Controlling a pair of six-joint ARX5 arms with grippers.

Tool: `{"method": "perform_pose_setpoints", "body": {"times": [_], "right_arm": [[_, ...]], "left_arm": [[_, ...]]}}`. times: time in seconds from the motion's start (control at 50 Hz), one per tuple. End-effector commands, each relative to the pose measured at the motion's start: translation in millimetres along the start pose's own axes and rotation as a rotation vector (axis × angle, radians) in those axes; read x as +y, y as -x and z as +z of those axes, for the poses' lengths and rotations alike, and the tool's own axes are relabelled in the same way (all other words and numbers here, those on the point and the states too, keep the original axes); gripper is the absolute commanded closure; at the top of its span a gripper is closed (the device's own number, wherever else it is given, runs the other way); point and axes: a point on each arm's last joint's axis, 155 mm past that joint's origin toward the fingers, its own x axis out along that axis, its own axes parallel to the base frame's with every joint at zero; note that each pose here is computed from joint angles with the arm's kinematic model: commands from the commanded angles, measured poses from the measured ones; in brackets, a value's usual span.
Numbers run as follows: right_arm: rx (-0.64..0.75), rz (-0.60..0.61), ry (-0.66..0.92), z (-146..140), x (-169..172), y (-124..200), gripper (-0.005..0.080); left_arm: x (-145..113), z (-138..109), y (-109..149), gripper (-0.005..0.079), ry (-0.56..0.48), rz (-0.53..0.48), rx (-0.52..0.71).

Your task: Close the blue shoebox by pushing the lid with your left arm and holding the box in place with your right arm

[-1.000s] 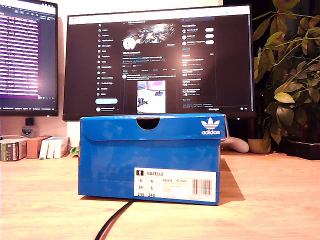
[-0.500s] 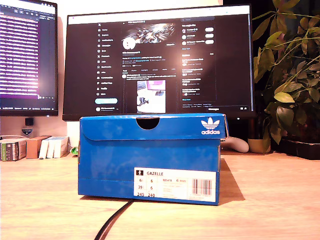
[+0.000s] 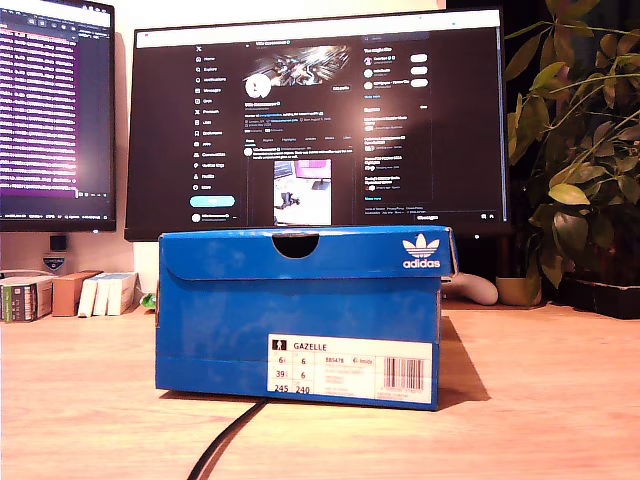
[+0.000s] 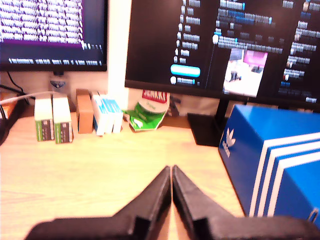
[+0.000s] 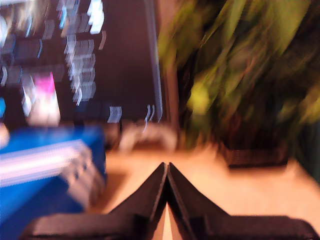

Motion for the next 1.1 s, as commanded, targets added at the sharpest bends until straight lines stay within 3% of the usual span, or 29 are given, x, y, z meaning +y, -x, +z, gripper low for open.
{"method": "perform_pose_setpoints", "body": {"times": [0.0,0.48,0.6,0.74,1.08], "right_arm": [[0.004,0.003,0.001,-8,0,-2,0.0764],[0.114,0.019,0.029,-54,2,-6,0.0764],[0.142,0.018,0.038,-61,2,-5,0.0764],[0.149,0.017,0.032,-63,1,-5,0.0764],[0.149,0.011,0.034,-62,0,-5,0.0764]], "left_arm": [[1,-12,-3,0.0762,-0.008,-0.004,0.013],[14,-60,-8,0.0762,-0.049,0.026,0.119],[15,-61,-7,0.0762,-0.062,0.029,0.123],[26,-77,-4,0.0761,-0.054,0.084,0.188],[26,-77,-4,0.0761,-0.054,0.083,0.187]]}}
